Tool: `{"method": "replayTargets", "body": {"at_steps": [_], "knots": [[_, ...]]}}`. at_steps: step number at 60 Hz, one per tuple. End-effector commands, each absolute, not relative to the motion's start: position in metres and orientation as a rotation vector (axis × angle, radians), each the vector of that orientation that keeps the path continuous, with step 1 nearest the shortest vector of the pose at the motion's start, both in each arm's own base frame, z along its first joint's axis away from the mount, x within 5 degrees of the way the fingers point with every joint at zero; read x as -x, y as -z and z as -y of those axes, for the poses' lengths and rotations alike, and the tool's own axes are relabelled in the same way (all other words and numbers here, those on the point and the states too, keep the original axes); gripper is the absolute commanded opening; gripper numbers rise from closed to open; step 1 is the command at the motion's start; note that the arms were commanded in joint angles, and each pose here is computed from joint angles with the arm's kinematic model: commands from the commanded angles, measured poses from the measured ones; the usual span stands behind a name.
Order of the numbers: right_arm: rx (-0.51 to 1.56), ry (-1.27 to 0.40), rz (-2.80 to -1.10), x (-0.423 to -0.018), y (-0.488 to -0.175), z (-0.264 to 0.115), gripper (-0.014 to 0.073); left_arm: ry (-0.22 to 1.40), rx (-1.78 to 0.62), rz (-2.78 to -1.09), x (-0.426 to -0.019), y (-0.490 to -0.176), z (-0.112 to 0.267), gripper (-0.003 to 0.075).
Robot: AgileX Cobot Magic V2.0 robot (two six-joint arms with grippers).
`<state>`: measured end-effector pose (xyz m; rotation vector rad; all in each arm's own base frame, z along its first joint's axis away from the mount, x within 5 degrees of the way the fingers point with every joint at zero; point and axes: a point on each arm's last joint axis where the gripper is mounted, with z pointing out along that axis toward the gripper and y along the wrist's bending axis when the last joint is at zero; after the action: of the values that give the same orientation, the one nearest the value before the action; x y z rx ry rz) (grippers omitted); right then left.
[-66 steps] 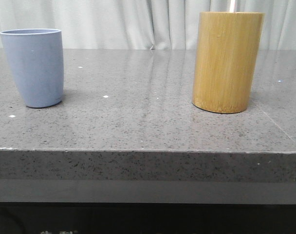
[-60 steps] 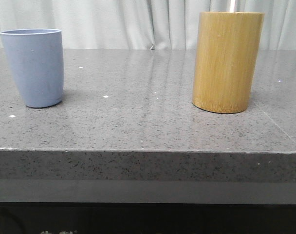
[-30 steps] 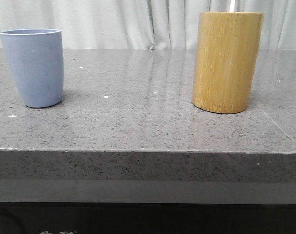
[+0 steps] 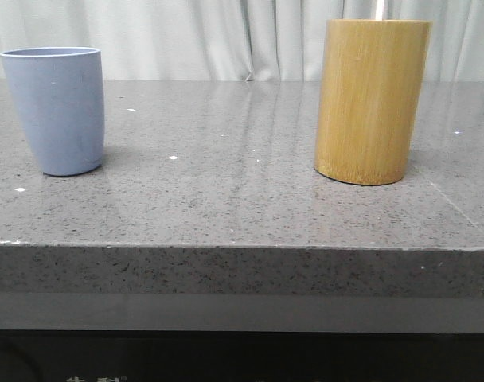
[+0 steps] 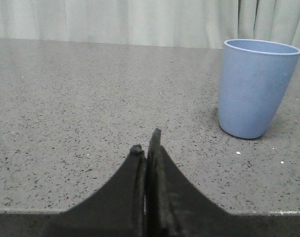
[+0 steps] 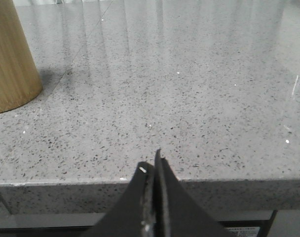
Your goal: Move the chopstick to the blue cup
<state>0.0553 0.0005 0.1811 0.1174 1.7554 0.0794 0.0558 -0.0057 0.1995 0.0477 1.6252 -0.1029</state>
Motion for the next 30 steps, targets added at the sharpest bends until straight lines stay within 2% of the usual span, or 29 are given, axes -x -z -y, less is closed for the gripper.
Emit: {"method": "replayTargets", "body": {"at_steps": [1, 20, 30], "knots": [[-0.114, -0.059, -1.653, -0.055, -0.191, 0.001, -0.0069, 0.123, -0.035, -1.526, -0.054, -0.206, 0.006, -0.0019], [-0.123, -0.066, -1.604, -0.055, -0.195, 0.001, -0.0069, 0.121, -0.031, -1.467, -0.054, -0.211, 0.005, -0.0019], [-0.192, -0.146, -1.436, -0.051, -0.225, 0.002, -0.0069, 0.118, -0.016, -1.255, -0.048, -0.238, 0.003, -0.0019]]}}
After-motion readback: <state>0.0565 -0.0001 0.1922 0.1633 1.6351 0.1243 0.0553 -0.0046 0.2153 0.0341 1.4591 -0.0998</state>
